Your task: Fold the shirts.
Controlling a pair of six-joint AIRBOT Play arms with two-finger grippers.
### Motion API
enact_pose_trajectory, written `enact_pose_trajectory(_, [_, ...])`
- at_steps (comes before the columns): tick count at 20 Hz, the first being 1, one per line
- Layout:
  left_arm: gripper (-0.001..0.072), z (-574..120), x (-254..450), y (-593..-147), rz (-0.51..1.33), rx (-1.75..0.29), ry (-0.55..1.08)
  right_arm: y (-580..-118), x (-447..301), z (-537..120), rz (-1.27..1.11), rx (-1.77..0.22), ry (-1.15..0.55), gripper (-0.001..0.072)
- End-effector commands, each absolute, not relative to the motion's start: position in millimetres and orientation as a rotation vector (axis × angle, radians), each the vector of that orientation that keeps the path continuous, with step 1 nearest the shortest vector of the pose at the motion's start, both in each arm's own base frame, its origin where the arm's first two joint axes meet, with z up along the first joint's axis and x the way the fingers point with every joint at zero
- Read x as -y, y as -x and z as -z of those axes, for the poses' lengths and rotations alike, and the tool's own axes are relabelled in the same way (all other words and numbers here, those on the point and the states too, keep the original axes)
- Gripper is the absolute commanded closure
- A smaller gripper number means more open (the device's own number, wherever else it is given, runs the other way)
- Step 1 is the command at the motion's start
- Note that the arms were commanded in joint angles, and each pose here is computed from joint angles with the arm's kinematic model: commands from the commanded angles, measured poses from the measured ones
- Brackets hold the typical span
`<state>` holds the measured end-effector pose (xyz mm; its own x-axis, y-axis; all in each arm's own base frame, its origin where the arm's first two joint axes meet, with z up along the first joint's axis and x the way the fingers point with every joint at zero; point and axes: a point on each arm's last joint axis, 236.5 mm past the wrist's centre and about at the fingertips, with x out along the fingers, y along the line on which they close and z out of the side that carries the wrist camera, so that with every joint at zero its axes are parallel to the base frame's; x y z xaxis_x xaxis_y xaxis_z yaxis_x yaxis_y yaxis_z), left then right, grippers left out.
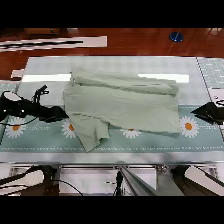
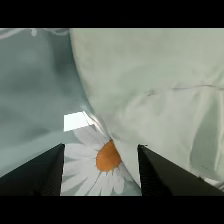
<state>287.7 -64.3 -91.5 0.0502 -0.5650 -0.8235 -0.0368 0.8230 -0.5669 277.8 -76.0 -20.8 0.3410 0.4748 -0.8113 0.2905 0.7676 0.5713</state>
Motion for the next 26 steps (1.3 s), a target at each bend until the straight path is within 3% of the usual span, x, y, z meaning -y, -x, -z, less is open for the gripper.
enact_pose_trajectory(1, [0.0149, 108, 78, -292, 0.428, -1.47, 0.451, -270, 67, 27, -0.153, -1.268, -0.762, 0.032])
enact_pose_trajectory(3, [0.0185, 117, 95, -296, 0.439, -1.472, 0.445, -269, 65, 26, -0.158, -1.271, -0.761, 0.032])
enact_pose_trajectory(4, [0.0366, 120, 104, -295, 0.451, -1.479, 0.443, -269, 65, 24, -0.158, -1.266, -0.756, 0.032])
enact_pose_trajectory(5, [0.0625, 124, 110, -293, 0.464, -1.493, 0.437, -269, 66, 21, -0.155, -1.258, -0.746, 0.032])
enact_pose_trajectory(6, [0.068, 127, 113, -290, 0.473, -1.507, 0.429, -269, 67, 18, -0.149, -1.249, -0.73, 0.032])
enact_pose_trajectory(11, [0.0681, 126, 104, -286, 0.461, -1.529, 0.475, -248, 77, 20, -0.07, -1.323, -0.68, 0.0285])
enact_pose_trajectory(12, [0.0681, 125, 100, -285, 0.455, -1.532, 0.49, -239, 78, 24, -0.05, -1.363, -0.678, 0.0186])
enact_pose_trajectory(13, [0.0681, 125, 96, -286, 0.448, -1.532, 0.503, -232, 80, 28, -0.023, -1.393, -0.689, 0.0143])
enact_pose_trajectory(19, [0.0681, 124, 88, -285, 0.471, -1.519, 0.495, -202, 68, 62, 0.01, -1.491, -0.719, 0.0143])
enact_pose_trajectory(26, [0.0681, 122, 90, -287, 0.471, -1.513, 0.506, -214, 47, 87, 0.031, -1.397, -0.849, 0.0145])
